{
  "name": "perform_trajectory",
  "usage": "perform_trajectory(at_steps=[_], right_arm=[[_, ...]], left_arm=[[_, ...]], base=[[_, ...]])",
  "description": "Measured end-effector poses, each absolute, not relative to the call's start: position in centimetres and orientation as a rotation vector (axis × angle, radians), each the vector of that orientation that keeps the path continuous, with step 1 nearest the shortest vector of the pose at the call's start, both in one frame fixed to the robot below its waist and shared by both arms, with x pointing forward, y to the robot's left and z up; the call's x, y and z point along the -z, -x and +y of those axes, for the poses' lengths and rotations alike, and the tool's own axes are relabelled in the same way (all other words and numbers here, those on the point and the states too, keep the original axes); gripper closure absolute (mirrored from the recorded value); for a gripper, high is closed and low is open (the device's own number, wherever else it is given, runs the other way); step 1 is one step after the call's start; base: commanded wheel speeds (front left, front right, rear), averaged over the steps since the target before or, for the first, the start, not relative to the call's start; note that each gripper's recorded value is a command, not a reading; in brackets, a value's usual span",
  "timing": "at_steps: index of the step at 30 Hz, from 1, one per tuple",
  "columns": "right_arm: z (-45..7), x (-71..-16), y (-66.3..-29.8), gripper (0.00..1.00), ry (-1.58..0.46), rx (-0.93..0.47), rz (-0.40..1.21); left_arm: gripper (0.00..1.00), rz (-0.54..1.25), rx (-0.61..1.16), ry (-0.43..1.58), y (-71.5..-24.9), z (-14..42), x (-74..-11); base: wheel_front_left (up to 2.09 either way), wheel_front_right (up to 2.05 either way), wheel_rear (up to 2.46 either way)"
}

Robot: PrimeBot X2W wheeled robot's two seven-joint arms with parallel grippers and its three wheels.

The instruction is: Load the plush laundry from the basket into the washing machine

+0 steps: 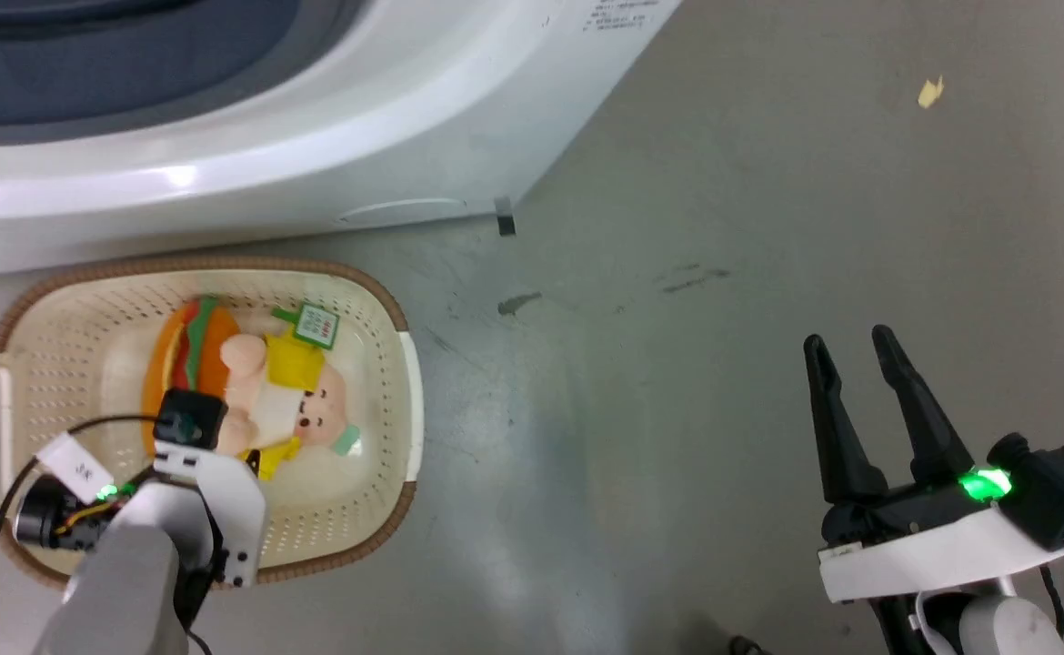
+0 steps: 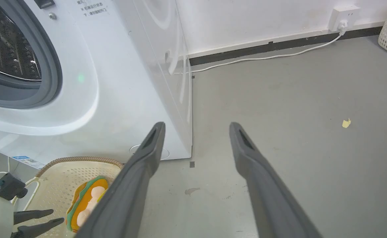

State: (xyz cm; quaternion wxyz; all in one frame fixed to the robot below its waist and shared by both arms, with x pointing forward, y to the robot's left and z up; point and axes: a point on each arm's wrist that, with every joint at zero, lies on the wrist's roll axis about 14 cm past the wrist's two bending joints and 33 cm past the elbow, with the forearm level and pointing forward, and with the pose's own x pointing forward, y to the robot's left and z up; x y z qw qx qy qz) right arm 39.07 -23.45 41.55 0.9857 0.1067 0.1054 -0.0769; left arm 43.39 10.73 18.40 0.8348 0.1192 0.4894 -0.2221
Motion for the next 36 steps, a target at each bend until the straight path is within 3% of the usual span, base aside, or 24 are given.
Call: perform_trajectory(at_steps=[29, 30, 31, 32, 36], right_arm=[[-25.8, -36.2, -38.8, 0.00, -0.261, 0.278, 0.314], [-25.9, -36.0, -38.7, 0.00, -0.262, 0.283, 0.316], [-26.0, -35.9, -38.7, 0.00, -0.262, 0.285, 0.317], [-26.0, -35.9, -38.8, 0.00, -0.263, 0.288, 0.317], [-26.5, -36.1, -39.2, 0.00, -0.263, 0.297, 0.299]], left_arm=[[0.00, 1.284, 0.473, -0.335, -44.2, 11.2, -6.8], [0.58, 1.295, 0.474, -0.334, -44.0, 11.2, -6.5], [0.96, 1.307, 0.473, -0.331, -43.9, 11.2, -6.1], [1.00, 1.317, 0.473, -0.325, -43.7, 11.1, -5.7], [1.00, 1.343, 0.466, -0.313, -43.4, 11.1, -4.6]], base=[[0.00, 0.00, 0.00], [0.00, 0.00, 0.00], [0.00, 0.00, 0.00], [0.00, 0.00, 0.00], [0.00, 0.00, 0.00]])
